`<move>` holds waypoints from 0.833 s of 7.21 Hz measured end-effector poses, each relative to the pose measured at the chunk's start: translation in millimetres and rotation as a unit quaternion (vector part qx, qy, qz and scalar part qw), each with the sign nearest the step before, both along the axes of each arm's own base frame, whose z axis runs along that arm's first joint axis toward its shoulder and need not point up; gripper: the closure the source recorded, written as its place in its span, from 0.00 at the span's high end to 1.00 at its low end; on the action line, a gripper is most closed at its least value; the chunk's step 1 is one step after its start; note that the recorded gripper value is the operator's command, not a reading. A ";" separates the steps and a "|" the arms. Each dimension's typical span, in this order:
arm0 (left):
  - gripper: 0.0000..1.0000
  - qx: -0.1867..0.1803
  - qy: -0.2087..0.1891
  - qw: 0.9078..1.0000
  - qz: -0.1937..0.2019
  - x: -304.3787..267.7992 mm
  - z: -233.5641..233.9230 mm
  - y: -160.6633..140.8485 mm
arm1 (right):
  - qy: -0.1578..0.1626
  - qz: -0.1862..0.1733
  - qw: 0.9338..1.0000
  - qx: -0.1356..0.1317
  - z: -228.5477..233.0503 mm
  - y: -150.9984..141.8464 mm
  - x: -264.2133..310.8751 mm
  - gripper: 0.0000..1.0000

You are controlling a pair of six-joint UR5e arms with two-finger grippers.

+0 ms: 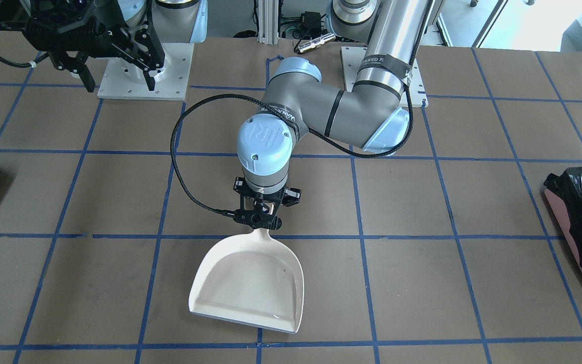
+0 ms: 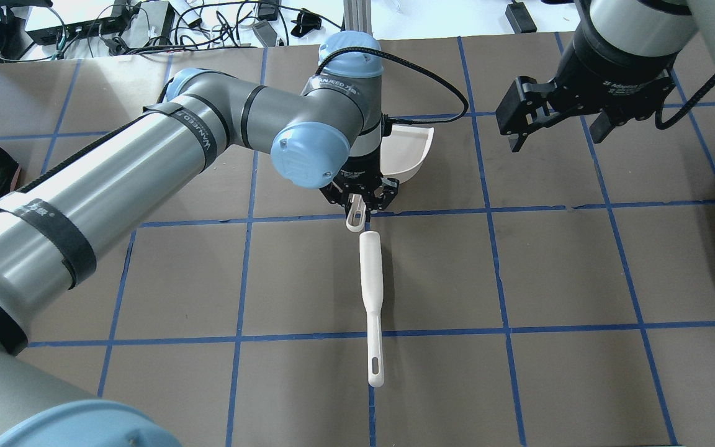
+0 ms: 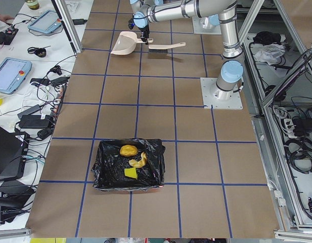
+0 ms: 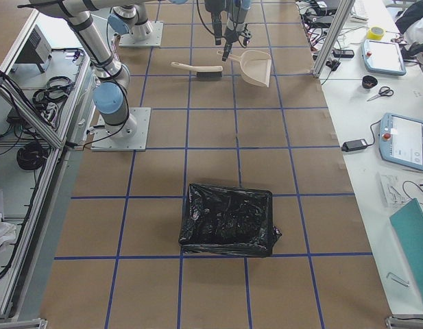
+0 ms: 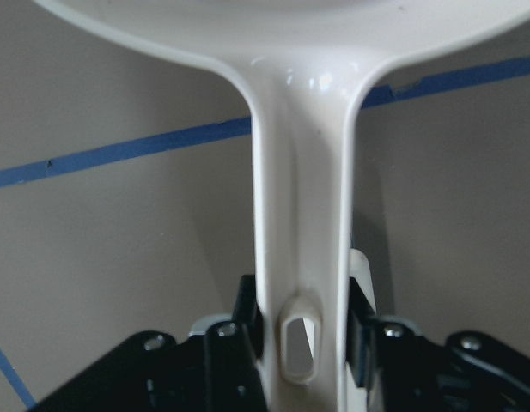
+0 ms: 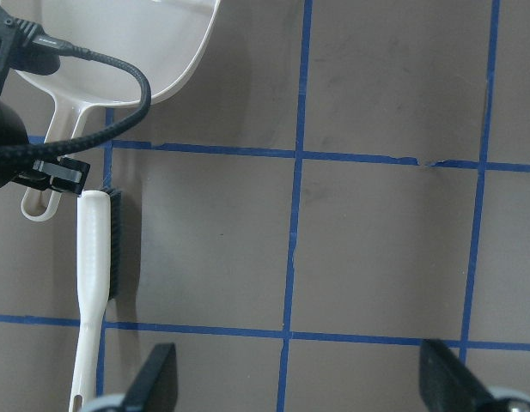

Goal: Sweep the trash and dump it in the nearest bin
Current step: 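Lower the dustpan onto the table beyond the brush and open the left gripper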

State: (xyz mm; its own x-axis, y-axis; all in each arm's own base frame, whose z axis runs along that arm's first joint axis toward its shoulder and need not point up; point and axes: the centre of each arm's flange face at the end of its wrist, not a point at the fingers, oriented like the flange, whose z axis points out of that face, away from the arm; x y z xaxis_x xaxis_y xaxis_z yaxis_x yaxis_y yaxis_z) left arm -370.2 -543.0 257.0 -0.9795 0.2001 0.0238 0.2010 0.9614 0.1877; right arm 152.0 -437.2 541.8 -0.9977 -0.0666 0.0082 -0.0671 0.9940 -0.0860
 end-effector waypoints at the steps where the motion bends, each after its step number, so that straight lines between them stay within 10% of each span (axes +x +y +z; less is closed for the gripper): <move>1: 0.00 -0.002 0.002 1.000 0.001 -1.7 -8.3 -3.9 | 0.000 0.000 1.000 0.000 -0.2 0.1 0.1 1.00; 6: 0.00 0.003 0.001 1.000 0.004 -3.2 -23.1 -7.9 | -0.003 0.001 1.000 -0.001 -0.4 -0.7 1.3 1.00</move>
